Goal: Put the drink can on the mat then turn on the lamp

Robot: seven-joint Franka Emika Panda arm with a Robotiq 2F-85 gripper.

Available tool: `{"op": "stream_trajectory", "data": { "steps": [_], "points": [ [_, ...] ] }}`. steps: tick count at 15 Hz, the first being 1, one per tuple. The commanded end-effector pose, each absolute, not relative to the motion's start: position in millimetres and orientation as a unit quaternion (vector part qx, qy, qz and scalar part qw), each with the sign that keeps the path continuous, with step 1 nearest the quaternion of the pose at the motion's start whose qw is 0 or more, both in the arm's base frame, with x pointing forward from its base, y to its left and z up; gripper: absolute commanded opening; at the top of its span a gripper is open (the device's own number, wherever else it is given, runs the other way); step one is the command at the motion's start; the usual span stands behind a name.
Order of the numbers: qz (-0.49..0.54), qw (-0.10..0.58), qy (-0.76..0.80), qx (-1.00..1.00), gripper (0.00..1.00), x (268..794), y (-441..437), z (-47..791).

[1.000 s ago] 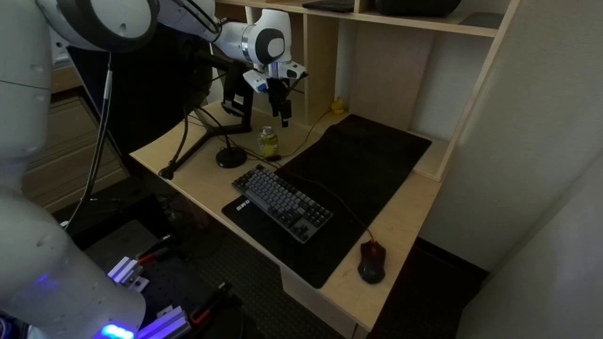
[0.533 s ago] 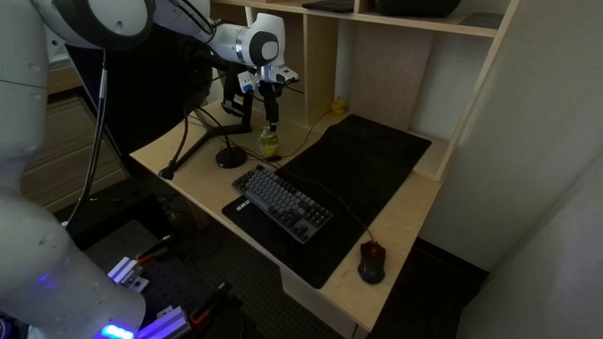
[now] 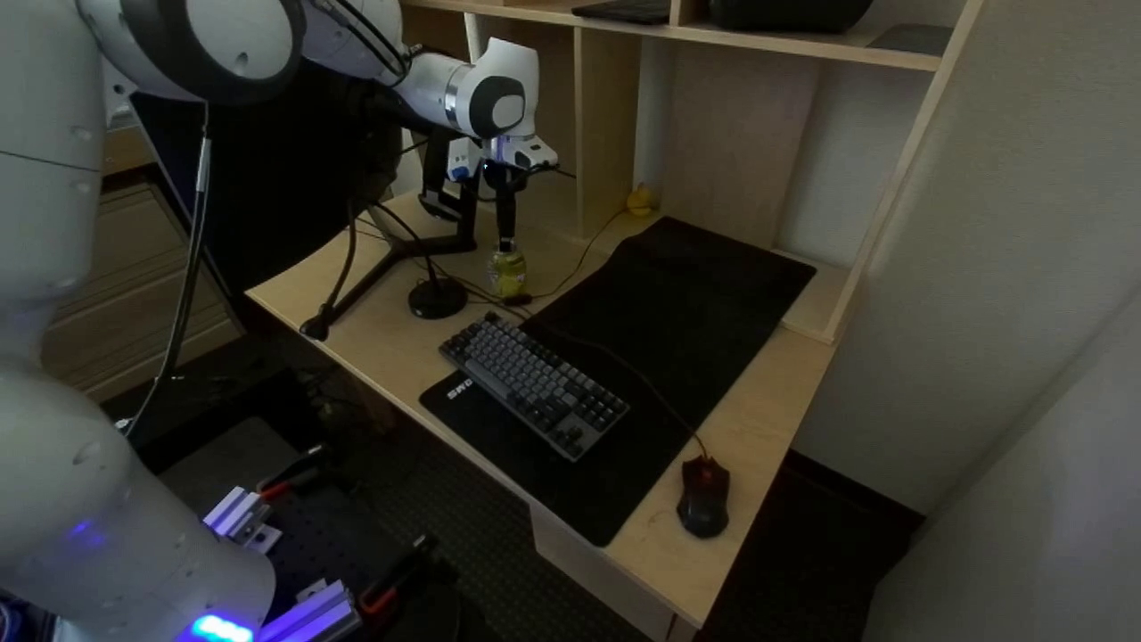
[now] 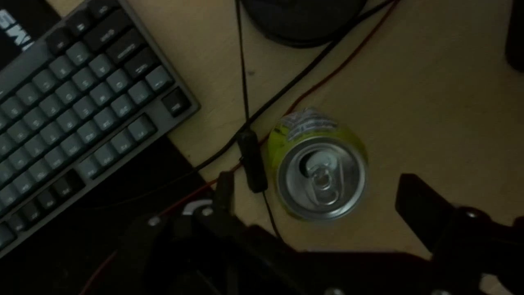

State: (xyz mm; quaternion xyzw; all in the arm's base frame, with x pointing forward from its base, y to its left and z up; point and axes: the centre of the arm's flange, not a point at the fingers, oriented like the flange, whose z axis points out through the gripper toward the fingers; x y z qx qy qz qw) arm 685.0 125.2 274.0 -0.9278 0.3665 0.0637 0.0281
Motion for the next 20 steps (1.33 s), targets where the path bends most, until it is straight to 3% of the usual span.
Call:
{"op": "stream_trajectory", "data": {
  "steps": [1,16,17,18,20],
  "points": [
    [0.044,0.064,0.41,-0.909,1.0,676,134,255],
    [0.056,0.035,0.413,-0.908,1.0,683,132,229],
    [0.052,0.037,0.409,-0.91,0.75,683,133,229],
    [0.051,0.038,0.409,-0.91,0.73,684,132,230],
    [0.043,0.039,0.408,-0.911,0.58,685,131,229]
  ]
}}
